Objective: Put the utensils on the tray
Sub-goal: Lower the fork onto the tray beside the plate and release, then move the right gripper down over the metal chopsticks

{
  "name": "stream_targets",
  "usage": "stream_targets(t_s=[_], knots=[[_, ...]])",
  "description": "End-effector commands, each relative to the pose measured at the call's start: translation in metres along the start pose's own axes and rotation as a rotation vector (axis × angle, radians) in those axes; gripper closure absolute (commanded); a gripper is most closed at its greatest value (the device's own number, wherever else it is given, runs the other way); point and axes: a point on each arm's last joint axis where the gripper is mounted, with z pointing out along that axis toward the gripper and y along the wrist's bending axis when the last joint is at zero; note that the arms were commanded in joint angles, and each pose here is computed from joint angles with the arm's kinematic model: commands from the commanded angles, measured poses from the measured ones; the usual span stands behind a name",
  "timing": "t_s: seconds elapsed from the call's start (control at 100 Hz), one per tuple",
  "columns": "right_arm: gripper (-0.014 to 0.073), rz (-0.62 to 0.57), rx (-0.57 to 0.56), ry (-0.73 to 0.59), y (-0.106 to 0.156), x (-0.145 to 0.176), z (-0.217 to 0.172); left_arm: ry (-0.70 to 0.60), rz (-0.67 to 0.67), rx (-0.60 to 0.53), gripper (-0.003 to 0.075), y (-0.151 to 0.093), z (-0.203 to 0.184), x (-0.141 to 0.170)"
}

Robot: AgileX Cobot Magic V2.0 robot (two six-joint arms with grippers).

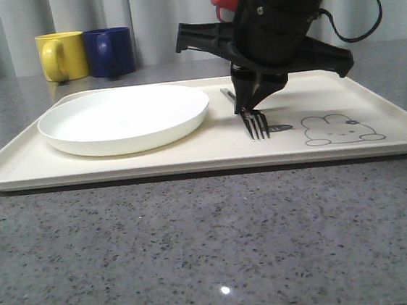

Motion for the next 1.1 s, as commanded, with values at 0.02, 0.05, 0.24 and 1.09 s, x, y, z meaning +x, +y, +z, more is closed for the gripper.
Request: stream_targets(t_s=[0.02,0.05,0.24,1.09], knots=[[0.0501,-0.012,-0.048,-0.070,0.008,-0.014,-0.018,-0.085,-0.007,-0.023,0.0738,0.002,0.000,-0.014],[0.0459,-0.011,-0.048,-0.070,0.008,-0.014,-0.019,-0.085,-0.007,-0.023,0.0738,0.002,0.000,-0.014],[0.0248,-0.009,-0.054,-0.080,0.008,-0.016,-0.024,-0.085,-0.007,-0.023,0.0738,0.002,0.000,-0.014],[0.0232,-0.082,0.296,-0.137,-0.129,-0.070,-0.123,-0.085,-0.007,-0.023,0.0738,0.002,0.000,-0.014]])
